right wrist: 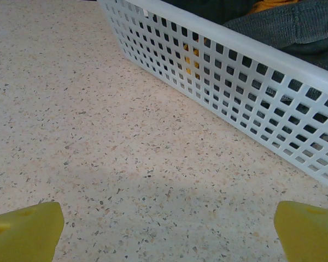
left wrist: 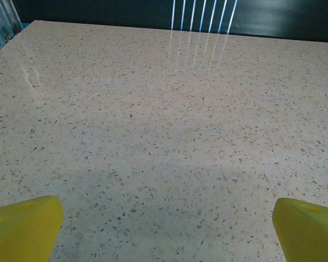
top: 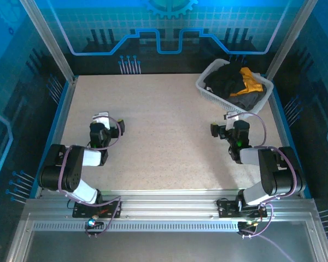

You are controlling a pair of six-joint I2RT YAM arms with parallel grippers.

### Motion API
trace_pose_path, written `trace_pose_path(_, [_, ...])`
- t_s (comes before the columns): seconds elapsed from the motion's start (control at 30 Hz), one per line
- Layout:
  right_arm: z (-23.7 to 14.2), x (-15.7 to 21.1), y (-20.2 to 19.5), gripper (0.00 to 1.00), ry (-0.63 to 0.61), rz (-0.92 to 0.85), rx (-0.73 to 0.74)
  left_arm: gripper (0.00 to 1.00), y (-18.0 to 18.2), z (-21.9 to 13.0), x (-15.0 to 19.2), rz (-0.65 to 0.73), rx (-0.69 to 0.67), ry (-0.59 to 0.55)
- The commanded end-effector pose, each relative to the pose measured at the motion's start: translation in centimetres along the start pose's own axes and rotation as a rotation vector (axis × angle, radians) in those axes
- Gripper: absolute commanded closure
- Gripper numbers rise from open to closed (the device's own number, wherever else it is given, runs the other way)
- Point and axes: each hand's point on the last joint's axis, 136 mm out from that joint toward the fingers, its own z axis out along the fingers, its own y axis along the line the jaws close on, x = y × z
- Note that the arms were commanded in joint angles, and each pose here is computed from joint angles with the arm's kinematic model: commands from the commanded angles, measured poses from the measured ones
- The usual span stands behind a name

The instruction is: Fold and stack the t-shirts

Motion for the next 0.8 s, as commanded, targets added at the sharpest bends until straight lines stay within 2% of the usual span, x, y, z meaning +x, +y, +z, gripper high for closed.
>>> trace_pose_path(0.0, [0.2,-1.2,0.0,0.0,-0.033,-0.015,-0.007,0.01,-0.6,0.1,-0.4,0.016,0.028,-0.007])
trace_pose_path(0.7, [0.2,-1.2,0.0,0.0,-0.037,-0.015,-0.007,0.01,-0.6,0.1,-0.4,0.016,0.028,-0.009])
trace_pose_path(0.77, [-0.6,-2.3,-0.5,0.0,-0.037,-0.026,0.064,0.01,-0.2,-0.7,-1.4,0.015,-0.009,-0.035])
